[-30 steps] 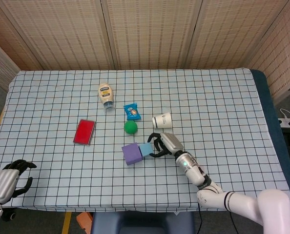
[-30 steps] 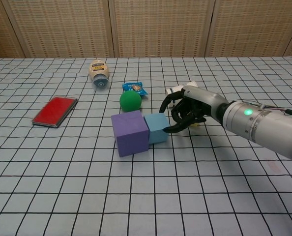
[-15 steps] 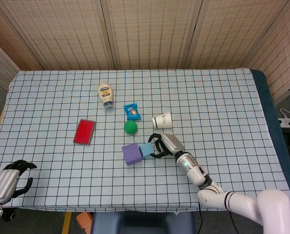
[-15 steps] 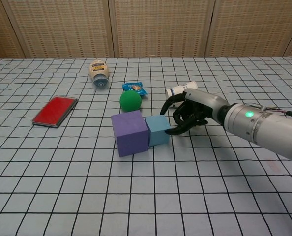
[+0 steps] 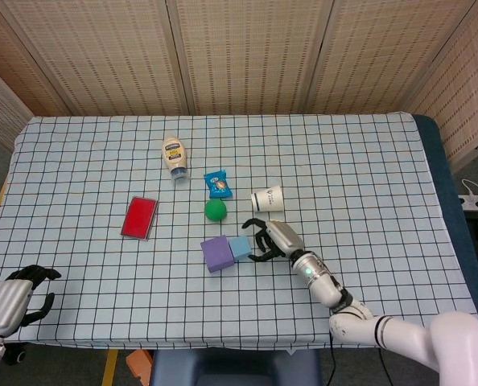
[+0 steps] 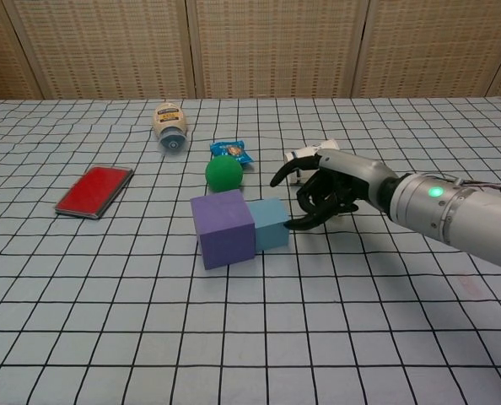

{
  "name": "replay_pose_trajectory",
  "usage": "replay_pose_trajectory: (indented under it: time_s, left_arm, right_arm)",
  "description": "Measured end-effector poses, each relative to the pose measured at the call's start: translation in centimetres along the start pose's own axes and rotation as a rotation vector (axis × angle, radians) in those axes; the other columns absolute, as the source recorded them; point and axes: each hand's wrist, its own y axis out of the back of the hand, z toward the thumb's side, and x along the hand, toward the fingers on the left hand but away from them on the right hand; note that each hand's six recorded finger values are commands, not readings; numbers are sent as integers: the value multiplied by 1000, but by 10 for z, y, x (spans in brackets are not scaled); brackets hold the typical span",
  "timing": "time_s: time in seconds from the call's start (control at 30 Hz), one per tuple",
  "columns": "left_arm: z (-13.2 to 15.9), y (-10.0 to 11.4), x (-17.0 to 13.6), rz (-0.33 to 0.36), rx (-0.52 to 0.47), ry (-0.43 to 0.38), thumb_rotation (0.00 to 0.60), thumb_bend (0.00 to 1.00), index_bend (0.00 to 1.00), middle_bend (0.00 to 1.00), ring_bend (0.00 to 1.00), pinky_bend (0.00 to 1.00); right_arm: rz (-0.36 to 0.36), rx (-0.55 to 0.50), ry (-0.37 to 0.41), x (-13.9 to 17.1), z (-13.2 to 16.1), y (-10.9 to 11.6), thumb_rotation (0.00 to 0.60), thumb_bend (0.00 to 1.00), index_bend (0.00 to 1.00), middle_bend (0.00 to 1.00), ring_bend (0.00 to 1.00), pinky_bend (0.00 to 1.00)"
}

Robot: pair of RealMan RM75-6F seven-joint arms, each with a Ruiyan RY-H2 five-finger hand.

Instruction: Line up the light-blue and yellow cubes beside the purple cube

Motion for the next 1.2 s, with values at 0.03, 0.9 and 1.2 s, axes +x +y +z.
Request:
replay_pose_trajectory:
  time_s: [0.03, 0.9, 1.2]
  left_arm:
    - [0, 0, 0, 0, 0, 0, 600, 489, 361, 358, 222, 300]
    - [0, 1, 0, -1, -1, 3, 600, 487, 361, 358, 222, 300]
    - [0, 0, 0, -5, -1, 2, 600, 488, 361, 359, 222, 301]
  right_arm:
    - [-1, 9, 1, 1, 0, 2, 600, 107, 276, 774, 815, 966]
    - [83, 60, -117, 6, -5, -1, 600, 649, 403, 817, 855, 999]
    - [105, 31, -105, 6, -5, -8, 600, 698, 364, 817, 855, 999]
